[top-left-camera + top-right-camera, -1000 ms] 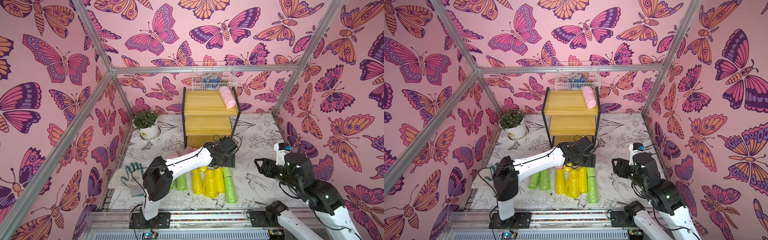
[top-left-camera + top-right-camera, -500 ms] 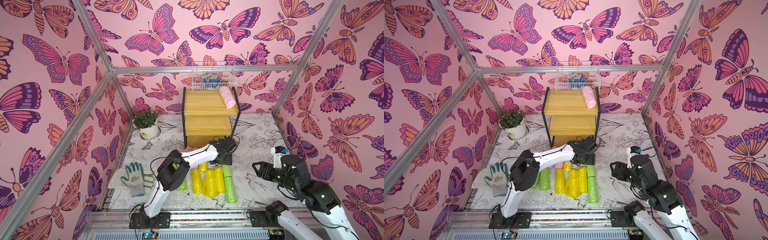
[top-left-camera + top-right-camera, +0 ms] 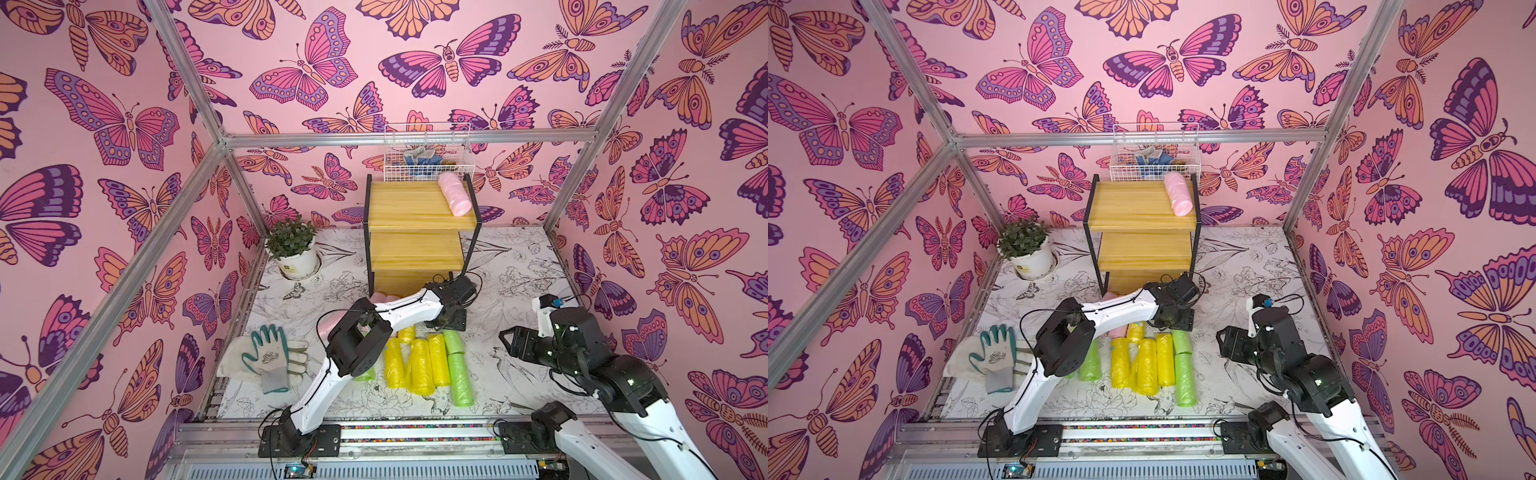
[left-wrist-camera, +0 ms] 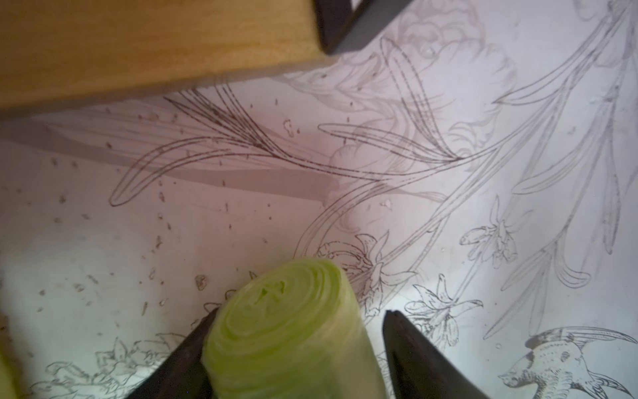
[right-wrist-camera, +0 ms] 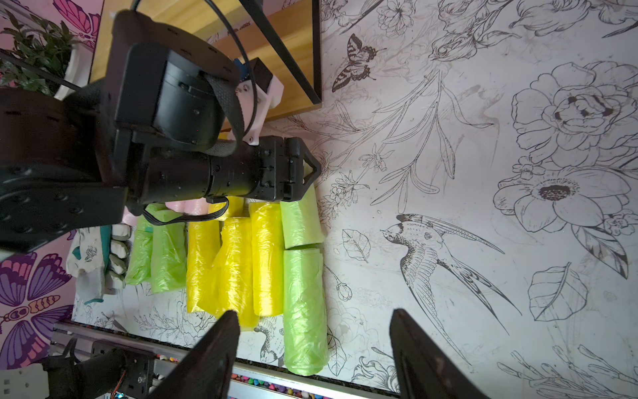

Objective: Sort the rolls of trash bags by color and place them on the shelf
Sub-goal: Pick up the roll of trash bags from the center of the board.

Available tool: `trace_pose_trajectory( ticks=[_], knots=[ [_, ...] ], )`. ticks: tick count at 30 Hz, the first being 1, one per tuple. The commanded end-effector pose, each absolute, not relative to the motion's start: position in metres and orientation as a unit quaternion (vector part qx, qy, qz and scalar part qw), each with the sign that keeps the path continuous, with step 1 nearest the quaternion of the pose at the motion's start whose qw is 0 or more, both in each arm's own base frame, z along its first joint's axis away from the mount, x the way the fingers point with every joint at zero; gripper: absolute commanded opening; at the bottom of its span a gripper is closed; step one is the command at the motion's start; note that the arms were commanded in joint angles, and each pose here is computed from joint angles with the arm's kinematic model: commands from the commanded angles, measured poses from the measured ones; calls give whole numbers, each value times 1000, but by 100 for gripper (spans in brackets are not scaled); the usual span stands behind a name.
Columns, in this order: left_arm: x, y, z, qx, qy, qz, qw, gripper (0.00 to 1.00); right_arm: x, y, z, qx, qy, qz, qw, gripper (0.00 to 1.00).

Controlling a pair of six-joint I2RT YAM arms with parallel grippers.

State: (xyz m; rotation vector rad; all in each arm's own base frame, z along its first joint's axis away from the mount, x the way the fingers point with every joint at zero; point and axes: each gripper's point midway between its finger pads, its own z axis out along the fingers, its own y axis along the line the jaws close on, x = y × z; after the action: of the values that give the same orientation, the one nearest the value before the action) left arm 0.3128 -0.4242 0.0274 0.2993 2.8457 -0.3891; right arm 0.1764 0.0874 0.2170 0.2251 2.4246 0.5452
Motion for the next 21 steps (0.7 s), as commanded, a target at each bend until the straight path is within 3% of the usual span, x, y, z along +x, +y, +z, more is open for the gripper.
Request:
trace_pose_trajectory(
  ticks=[1,6,12,21],
  knots=[
    [308,-420,11,93,982,-127,107,64,176,87,214,79,924,204,314,71],
    [306,-419,4,86,984,-123,100,40,176,88,211,81,926,203,308,70],
    [312,-430,28,71,978,-159,111,1,172,70,218,85,932,157,315,69],
    [314,-437,136,50,941,-275,192,0,176,68,262,68,921,156,351,71]
  ],
)
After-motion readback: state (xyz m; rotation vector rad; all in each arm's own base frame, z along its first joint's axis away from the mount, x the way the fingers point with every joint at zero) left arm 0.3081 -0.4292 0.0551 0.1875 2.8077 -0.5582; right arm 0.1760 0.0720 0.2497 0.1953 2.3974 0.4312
